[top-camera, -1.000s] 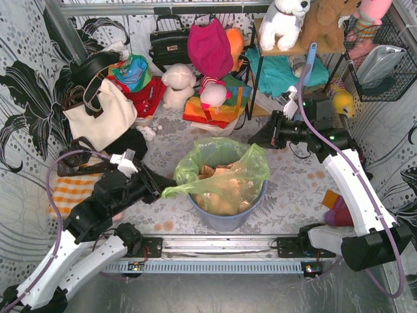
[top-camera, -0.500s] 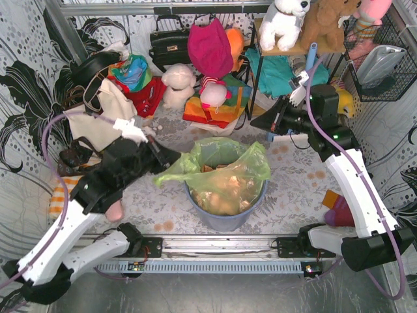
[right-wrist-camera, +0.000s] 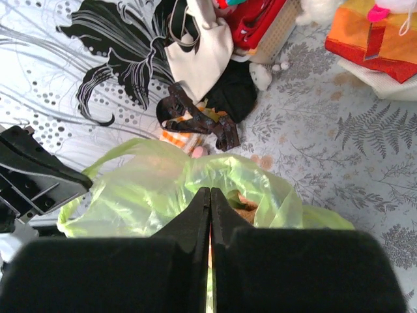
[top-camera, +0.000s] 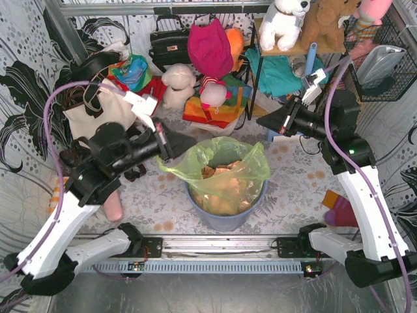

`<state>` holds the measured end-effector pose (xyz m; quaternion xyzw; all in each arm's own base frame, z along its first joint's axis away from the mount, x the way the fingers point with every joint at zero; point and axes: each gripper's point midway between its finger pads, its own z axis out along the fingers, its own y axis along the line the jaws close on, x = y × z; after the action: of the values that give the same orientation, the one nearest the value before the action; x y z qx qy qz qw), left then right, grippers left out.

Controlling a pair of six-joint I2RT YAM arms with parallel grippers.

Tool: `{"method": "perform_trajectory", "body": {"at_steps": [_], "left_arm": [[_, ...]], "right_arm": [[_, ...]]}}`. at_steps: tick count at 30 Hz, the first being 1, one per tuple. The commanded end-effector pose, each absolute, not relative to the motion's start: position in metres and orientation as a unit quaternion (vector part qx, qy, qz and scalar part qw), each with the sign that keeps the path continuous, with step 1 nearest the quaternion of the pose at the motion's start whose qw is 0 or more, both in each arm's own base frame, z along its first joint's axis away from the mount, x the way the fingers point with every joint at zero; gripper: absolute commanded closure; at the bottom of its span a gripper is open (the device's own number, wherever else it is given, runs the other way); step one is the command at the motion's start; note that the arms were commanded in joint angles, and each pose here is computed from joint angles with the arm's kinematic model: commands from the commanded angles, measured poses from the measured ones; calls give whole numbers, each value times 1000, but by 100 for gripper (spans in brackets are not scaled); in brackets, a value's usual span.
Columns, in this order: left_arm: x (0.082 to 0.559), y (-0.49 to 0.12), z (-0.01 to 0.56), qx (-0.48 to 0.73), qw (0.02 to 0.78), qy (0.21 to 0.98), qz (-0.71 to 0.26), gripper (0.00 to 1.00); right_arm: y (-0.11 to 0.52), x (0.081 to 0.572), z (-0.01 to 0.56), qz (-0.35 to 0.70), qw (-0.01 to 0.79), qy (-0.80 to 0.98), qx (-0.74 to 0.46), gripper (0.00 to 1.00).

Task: Tie the trash bag

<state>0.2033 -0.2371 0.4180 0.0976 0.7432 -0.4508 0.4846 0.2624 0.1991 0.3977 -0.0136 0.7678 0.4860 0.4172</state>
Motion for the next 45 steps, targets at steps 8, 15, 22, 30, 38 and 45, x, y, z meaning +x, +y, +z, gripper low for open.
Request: {"method": "perform_trajectory", "body": {"at_steps": [8,15,22,30,38,45], "left_arm": [[132,-197,443,153,545,658,-496,60],[207,-136,437,-71,568,762,-304,40],[252,-172,411,-52,507,820,-262,29],[290,-162,351,-65,394,839,-369,28],[272,-166,281,-87,285,827,-476,26],[257,-182,272,-85,248,792,-552,25]], "right_arm": [[208,241,382,493,387,773,-95,100],[210,250,383,491,386,775,-93,96],[209,245,385,492,387,774,-94,95],[207,236,386,496,386,773,-92,95],[205,229,378,497,382,774,-84,95],[204,224,376,498,381,775,-81,95]]}}
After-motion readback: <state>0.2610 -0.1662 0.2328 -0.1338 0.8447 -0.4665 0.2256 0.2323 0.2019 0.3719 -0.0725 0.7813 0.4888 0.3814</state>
